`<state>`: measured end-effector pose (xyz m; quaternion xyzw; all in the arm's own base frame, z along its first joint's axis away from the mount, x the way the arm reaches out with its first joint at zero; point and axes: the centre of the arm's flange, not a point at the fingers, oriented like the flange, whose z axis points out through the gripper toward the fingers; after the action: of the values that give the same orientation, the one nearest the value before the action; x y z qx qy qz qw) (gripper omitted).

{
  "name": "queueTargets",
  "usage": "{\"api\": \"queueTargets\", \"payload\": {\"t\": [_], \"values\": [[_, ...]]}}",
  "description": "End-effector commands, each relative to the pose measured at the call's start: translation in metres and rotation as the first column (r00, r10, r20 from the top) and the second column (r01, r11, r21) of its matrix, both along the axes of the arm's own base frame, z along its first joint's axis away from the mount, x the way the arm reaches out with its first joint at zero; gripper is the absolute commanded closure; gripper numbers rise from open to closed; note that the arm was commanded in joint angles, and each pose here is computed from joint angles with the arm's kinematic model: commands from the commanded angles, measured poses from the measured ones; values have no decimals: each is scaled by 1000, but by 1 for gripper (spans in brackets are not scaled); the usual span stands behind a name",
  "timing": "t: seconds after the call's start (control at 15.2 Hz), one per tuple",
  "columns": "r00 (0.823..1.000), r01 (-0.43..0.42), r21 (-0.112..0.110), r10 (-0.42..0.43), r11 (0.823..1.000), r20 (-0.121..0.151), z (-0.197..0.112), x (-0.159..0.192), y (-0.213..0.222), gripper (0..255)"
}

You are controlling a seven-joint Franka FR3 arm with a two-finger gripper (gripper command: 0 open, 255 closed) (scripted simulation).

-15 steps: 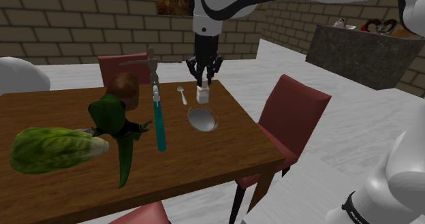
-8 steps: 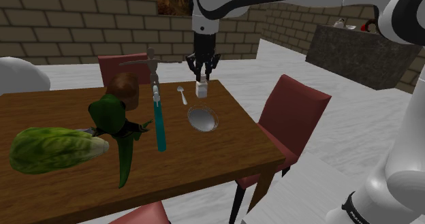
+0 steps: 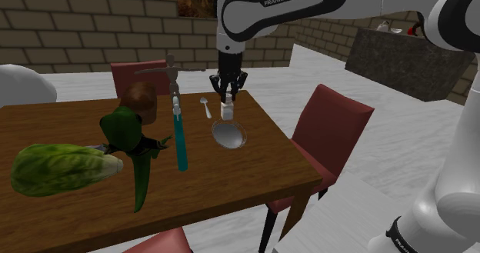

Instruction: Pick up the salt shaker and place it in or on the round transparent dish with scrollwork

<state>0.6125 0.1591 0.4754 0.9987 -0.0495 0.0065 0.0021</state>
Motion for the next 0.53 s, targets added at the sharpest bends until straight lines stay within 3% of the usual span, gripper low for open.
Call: {"api": "queueTargets", "payload": {"t": [0.0,0.46], "values": [[1000,0,0,0,1000,1,-11,1,0,255],[1000,0,0,0,1000,1,-48,1,0,255]]}}
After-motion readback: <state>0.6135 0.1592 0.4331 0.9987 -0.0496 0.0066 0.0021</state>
